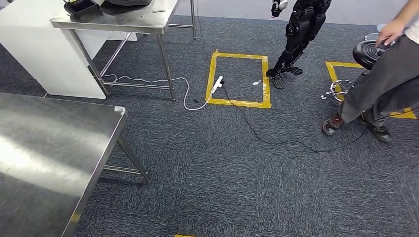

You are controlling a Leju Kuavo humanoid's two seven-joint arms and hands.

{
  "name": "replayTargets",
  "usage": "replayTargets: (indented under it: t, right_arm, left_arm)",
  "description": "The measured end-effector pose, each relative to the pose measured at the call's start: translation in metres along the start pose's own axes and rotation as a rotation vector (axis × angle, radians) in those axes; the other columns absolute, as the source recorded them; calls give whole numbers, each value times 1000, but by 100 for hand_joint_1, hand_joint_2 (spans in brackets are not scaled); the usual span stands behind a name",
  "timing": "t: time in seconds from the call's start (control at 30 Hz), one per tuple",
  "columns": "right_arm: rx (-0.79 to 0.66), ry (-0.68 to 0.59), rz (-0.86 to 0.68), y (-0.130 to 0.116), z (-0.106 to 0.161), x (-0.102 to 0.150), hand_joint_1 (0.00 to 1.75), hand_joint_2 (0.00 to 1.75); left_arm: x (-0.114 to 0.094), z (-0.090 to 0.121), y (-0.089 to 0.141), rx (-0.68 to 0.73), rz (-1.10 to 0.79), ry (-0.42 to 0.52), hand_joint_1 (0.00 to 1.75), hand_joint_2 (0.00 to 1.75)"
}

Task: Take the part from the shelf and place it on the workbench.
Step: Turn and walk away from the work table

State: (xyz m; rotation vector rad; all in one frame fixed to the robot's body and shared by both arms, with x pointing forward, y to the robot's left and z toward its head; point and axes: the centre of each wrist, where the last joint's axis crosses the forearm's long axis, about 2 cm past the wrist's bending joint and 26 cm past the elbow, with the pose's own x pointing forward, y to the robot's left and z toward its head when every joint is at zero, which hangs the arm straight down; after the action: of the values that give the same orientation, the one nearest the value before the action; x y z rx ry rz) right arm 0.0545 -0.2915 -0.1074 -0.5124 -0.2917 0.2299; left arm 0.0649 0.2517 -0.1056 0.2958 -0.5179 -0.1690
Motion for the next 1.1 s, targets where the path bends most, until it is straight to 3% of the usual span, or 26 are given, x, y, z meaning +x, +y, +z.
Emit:
replayTargets:
  t: [1.1]
  right_arm:
    - [0, 15, -10, -1, 0, -3, 0, 0]
  left_arm:
    - [5, -1, -2, -22, -21, -4, 0, 0]
